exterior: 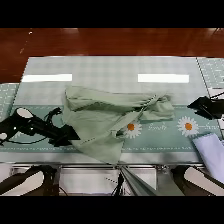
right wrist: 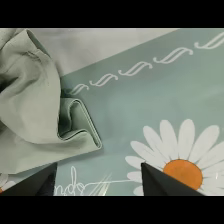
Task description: Fold the shirts.
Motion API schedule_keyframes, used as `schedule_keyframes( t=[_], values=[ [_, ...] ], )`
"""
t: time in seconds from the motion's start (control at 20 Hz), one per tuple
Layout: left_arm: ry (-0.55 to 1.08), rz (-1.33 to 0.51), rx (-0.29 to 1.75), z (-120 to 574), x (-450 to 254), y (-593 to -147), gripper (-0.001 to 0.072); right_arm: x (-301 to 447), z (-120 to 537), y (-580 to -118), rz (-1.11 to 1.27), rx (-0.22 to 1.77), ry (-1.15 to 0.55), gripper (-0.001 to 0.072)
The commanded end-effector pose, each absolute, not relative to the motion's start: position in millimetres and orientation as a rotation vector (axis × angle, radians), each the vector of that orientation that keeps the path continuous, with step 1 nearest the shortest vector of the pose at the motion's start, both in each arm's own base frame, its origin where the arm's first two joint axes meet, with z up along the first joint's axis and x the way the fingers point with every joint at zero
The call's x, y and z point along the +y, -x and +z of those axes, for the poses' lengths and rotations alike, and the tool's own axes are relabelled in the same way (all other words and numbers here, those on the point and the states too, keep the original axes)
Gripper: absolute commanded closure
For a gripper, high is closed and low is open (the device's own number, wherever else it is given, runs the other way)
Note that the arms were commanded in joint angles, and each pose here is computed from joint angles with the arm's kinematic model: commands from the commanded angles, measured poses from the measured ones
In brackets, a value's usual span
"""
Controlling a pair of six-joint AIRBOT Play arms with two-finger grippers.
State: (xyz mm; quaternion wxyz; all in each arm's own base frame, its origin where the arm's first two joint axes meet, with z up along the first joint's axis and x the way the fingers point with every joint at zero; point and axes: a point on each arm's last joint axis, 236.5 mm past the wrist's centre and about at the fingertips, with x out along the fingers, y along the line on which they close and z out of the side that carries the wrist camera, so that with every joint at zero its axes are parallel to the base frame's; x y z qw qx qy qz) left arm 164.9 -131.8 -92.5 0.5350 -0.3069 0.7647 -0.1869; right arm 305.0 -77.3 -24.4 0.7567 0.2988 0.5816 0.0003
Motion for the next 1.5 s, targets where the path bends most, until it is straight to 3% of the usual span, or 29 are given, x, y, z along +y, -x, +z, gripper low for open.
schedule_keyframes(
  t=[0.0, 0.05, 0.15, 0.2, 0.4, 0.6, 0.85, 1.15, 1.2, 1.25, 1.35, 1.45],
  values=[
    [0.698, -0.389, 1.852, -111, -143, -163, 0.0115, -77, -24, -306, 0.002, 1.262, -0.655, 0.0123],
    [0.725, -0.331, 1.839, -118, -145, -170, 0.0286, -77, -24, -306, 0.001, 1.261, -0.654, 0.0123],
    [0.816, -0.287, 1.767, -121, -156, -192, 0.0505, -78, -24, -306, 0.0, 1.26, -0.654, 0.0123],
    [0.841, -0.306, 1.731, -118, -160, -200, 0.0676, -78, -24, -306, -0.001, 1.263, -0.65, 0.0123],
    [0.823, -0.364, 1.717, -114, -164, -200, 0.0687, -90, -33, -301, -0.029, 1.281, -0.584, 0.0141],
    [0.812, -0.397, 1.729, -112, -166, -196, 0.0686, -55, -45, -312, 0.162, 1.269, -0.682, 0.0135],
    [0.815, -0.413, 1.743, -108, -167, -192, 0.0686, -47, -73, -329, 0.206, 1.266, -0.74, 0.0128],
    [0.82, -0.412, 1.74, -108, -168, -193, 0.0686, 3, -95, -347, 0.333, 1.292, -0.543, 0.013],
    [0.821, -0.412, 1.739, -107, -168, -193, 0.0686, 9, -96, -352, 0.335, 1.281, -0.511, 0.0161],
    [0.82, -0.413, 1.74, -107, -168, -193, 0.0686, 14, -97, -356, 0.338, 1.271, -0.487, 0.0282],
    [0.814, -0.428, 1.729, -102, -168, -198, 0.0687, 21, -91, -360, 0.356, 1.266, -0.474, 0.0695],
    [0.788, -0.456, 1.658, -87, -169, -219, 0.0687, 19, -69, -366, 0.376, 1.231, -0.441, 0.0693]
  ],
)
